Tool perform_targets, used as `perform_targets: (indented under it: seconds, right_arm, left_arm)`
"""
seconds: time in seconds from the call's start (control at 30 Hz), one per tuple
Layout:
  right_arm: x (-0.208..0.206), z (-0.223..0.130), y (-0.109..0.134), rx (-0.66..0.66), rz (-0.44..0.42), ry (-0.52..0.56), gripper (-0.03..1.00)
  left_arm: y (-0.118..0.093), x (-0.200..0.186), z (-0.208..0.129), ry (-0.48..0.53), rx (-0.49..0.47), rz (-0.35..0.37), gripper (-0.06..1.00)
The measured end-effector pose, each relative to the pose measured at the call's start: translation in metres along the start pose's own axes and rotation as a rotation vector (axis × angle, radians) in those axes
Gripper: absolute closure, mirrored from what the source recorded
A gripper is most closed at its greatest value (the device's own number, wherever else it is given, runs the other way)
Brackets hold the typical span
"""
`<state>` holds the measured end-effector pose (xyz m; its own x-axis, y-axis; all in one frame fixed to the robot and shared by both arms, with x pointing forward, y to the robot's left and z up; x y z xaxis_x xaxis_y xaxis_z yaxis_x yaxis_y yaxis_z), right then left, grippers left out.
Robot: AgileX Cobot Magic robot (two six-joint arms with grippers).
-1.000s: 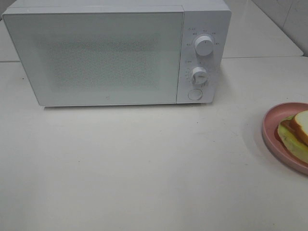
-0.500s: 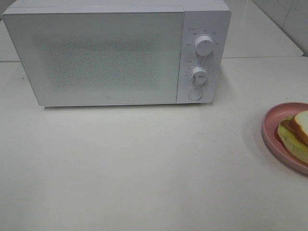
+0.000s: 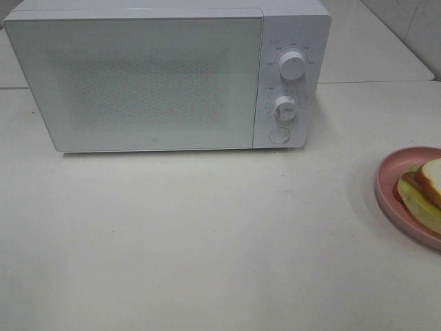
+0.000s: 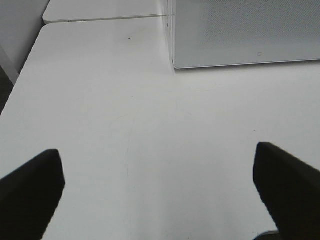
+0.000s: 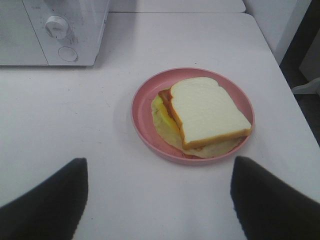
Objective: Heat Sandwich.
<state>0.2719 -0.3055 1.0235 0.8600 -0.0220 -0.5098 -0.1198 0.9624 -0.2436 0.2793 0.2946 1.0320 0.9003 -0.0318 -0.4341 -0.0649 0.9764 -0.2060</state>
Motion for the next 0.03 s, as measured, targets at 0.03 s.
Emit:
perform_targets:
  seconds: [0.03]
  right_arm:
    - [0.0000, 0.0000, 0.0000, 0.000, 0.000, 0.000, 0.21]
  left_arm:
    - [0.0000, 0.0000, 0.0000, 0.000, 0.000, 0.000, -0.02]
Point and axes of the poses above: a point on each arm's last joint axis where the gripper is mounted, x pointing out along that axis toward the gripper, y along the wrist's bending axis when the last joint is at zero, z = x × y, the point moved 5 cm from there along x, pointing out along that axis toward the gripper, and after that the axes turned 15 degrees about -x, right-handed, at the moved point
